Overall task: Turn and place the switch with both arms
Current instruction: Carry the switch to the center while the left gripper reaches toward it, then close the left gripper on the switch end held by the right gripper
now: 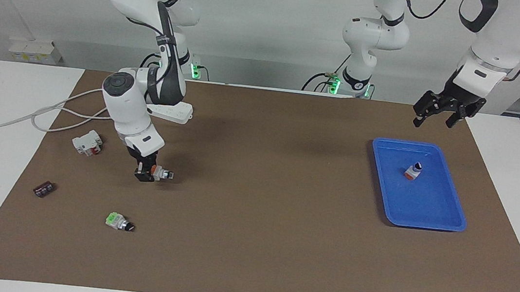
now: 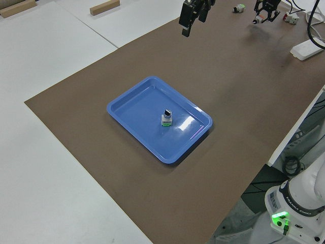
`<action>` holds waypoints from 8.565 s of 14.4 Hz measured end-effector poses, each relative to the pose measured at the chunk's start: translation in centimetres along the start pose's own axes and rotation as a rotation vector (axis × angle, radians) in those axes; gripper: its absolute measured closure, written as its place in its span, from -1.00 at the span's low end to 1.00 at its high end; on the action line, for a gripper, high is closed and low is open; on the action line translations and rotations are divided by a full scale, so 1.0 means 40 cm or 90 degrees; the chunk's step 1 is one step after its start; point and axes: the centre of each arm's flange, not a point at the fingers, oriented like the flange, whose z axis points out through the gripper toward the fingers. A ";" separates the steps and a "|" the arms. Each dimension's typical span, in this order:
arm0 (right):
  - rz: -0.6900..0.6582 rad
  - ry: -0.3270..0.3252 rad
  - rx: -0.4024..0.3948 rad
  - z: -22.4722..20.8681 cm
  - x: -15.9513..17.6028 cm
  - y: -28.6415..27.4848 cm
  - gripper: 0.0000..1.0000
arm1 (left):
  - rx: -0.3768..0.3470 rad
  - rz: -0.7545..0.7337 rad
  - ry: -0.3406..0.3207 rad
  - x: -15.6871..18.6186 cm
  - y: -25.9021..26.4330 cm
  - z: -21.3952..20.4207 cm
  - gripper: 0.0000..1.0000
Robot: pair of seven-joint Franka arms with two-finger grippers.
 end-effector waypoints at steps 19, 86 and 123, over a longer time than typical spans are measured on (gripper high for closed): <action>0.024 0.177 0.012 -0.461 0.374 -0.061 0.12 | -0.192 -0.014 -0.056 -0.048 0.115 0.038 -1.00; -0.023 0.245 0.098 -0.527 0.521 -0.119 0.12 | -0.610 -0.494 -0.269 -0.284 0.654 0.243 0.57; -0.006 0.245 0.089 -0.541 0.483 -0.099 0.12 | -0.653 0.095 0.041 -0.250 0.705 0.213 0.79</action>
